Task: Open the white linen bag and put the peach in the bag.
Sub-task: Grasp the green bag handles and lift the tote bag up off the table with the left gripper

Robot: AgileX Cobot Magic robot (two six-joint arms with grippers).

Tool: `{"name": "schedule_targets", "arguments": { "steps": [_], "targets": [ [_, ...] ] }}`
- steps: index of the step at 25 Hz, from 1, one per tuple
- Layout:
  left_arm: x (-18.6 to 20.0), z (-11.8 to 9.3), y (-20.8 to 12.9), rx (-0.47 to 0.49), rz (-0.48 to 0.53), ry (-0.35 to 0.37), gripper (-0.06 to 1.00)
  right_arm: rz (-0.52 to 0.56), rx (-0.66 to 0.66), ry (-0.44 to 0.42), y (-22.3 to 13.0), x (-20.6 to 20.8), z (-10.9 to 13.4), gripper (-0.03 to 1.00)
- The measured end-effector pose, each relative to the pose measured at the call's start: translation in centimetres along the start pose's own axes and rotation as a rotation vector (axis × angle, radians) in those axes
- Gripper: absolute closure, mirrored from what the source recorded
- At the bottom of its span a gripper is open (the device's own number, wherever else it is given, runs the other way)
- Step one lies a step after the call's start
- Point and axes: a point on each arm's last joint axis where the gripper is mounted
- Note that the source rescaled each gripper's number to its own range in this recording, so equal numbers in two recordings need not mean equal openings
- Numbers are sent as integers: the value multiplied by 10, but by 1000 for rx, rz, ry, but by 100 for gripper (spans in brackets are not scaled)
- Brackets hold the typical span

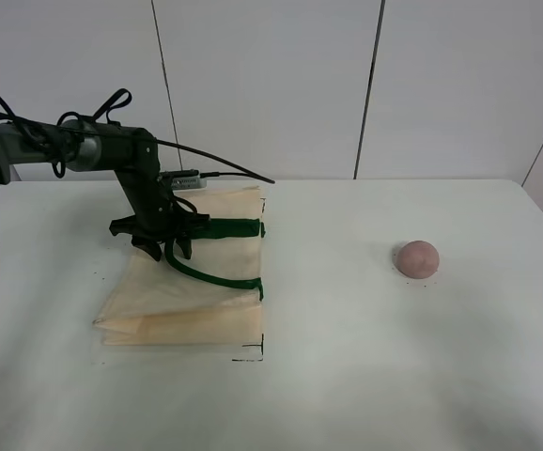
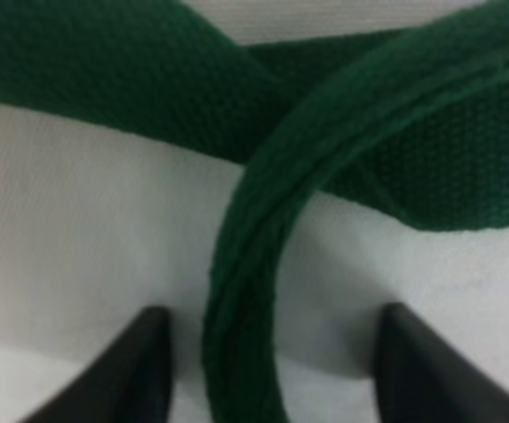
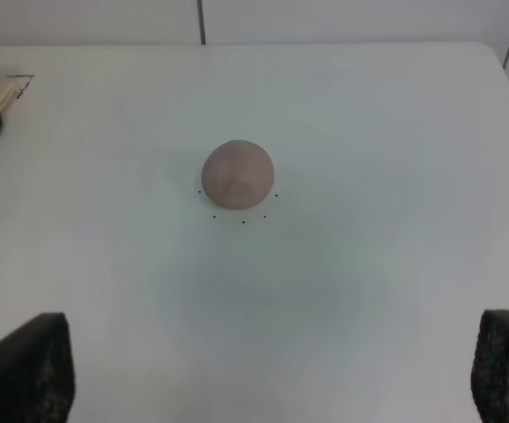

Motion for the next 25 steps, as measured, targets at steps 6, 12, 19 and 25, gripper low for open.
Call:
{"name": "schedule_targets", "arguments": {
  "steps": [6, 12, 19, 25],
  "targets": [
    [1, -2, 1, 6, -3, -9, 89, 0, 0, 0, 0, 0, 0, -3],
    [7, -2, 4, 4, 38, 0, 94, 0, 0, 0, 0, 0, 0, -3],
    [50, -6, 20, -3, 105, 15, 94, 0, 0, 0, 0, 0, 0, -3],
    [109, -11, 42, -45, -69, -15, 94, 0, 0, 0, 0, 0, 0, -3]
  ]
}}
Point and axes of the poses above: a point on each arm's last joint axis where the gripper is mounted, x pointing back along that axis away from the gripper, z along the wrist's bending axis when the last joint is at zero, y = z × x, and after that the axes turned 5 degrees about -x, right-handed
